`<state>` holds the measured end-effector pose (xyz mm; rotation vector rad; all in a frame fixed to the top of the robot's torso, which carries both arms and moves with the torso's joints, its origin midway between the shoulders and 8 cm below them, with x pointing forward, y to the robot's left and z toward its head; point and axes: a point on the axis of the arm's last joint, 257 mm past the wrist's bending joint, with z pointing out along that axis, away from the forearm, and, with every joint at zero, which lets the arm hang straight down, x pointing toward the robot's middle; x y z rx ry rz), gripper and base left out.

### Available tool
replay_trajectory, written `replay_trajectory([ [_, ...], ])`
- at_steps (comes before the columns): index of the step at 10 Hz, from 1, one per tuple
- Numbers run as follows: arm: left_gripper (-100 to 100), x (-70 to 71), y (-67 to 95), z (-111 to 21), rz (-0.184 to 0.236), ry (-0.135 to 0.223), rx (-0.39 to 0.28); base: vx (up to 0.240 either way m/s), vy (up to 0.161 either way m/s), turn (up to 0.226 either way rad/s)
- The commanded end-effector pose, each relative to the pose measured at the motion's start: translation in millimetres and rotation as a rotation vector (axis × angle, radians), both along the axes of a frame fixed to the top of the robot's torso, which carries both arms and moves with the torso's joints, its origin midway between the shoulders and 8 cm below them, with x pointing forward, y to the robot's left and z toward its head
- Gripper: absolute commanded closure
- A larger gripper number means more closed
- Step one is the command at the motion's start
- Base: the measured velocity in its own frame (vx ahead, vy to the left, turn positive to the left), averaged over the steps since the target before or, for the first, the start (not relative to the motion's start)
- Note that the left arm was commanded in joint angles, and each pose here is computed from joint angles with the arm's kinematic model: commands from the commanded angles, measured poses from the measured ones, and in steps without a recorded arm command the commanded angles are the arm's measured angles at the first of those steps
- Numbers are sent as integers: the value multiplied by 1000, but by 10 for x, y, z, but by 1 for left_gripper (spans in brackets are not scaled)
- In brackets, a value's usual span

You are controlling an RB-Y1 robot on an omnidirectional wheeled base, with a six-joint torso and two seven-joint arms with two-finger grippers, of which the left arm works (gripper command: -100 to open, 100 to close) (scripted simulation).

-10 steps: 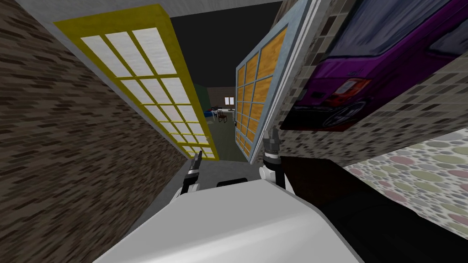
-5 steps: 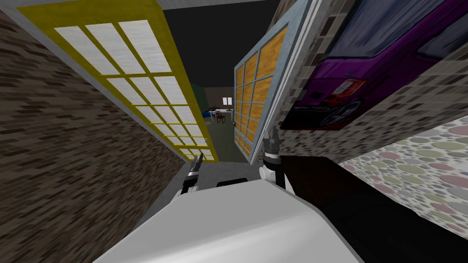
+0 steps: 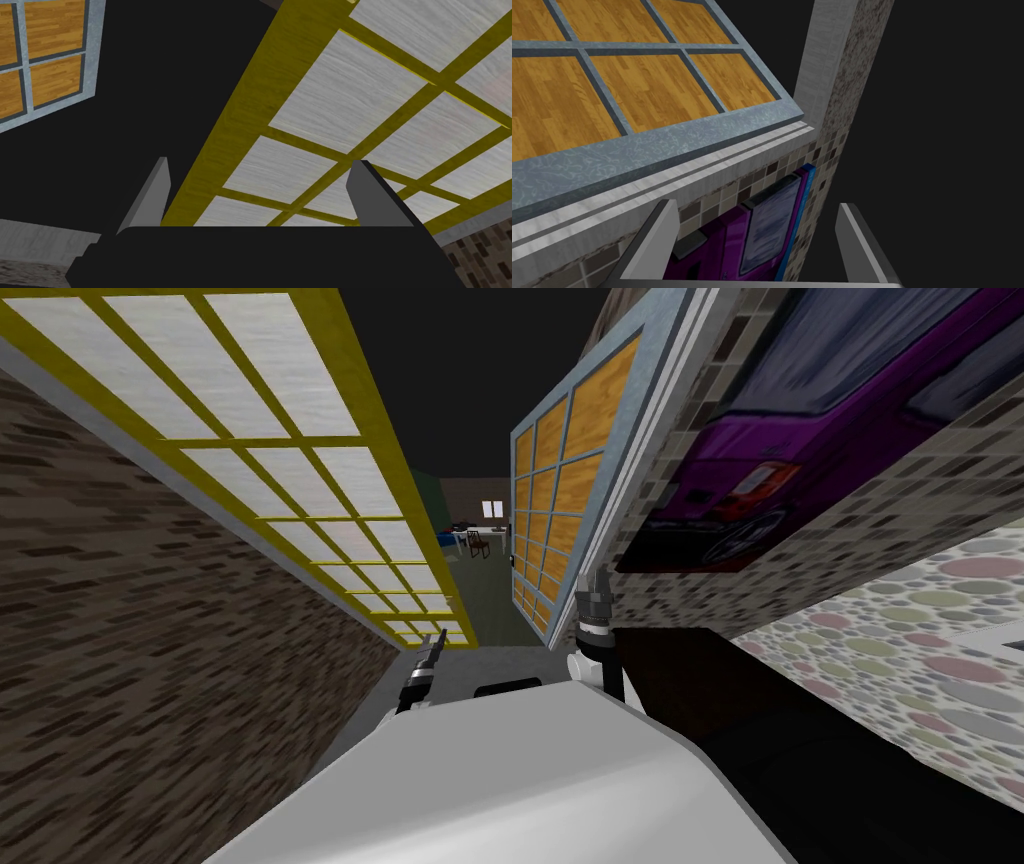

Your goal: Push the door open

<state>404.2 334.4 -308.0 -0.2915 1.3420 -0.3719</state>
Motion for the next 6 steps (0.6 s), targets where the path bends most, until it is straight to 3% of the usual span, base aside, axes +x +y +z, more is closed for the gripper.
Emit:
replay_trajectory([
  [1, -100, -33, 36, -100, 7, 22, 50, 95, 58, -83],
  [6, -100, -119, 147, -397, 24, 84, 181, 73, 60, -71],
])
